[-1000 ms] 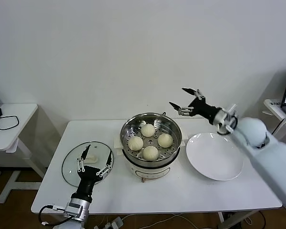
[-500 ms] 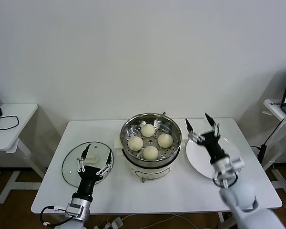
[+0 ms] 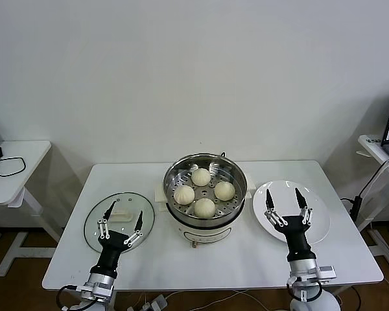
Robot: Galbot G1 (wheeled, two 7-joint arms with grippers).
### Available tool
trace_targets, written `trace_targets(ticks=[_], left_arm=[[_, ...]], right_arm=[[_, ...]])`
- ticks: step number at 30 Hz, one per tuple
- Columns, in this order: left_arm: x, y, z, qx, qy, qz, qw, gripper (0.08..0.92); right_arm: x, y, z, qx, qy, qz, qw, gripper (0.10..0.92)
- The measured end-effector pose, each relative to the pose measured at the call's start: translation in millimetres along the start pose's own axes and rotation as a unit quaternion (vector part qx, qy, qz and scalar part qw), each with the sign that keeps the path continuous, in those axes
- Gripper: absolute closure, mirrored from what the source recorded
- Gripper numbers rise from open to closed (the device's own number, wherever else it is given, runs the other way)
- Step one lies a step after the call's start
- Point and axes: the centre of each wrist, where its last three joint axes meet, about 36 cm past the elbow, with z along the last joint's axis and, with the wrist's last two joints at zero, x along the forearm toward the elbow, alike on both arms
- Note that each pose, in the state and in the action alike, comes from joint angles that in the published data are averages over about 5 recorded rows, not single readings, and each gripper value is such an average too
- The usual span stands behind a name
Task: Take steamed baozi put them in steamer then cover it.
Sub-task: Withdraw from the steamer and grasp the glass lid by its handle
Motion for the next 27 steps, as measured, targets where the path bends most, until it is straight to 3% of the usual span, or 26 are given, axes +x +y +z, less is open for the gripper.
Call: trace_targets(ticks=[5,12,19,27], left_arm=[[9.3,7.9,39.8,-0.131,0.009,0.014,0.991,0.177],[21.5,22.6,85.0,-0.274,0.024,0.041,0.96,0.177],[19.5,33.2,111.2,-0.352,0.031,0.055,0.934,0.177],[1.6,38.8,125.9,-0.402,0.033,0.061,0.913,0.177]], right_arm=[[9.3,2.8,6.2,0.0,0.004,0.014,1.0,0.2],[17.9,5.7,13.8,-0.001,0.013,0.028,1.0,0.2],[22.3,8.7,17.4,-0.004,0.017,0.036,0.999,0.2],[26.9,11.5,24.1,-0.002,0.022,0.041,0.999,0.2]])
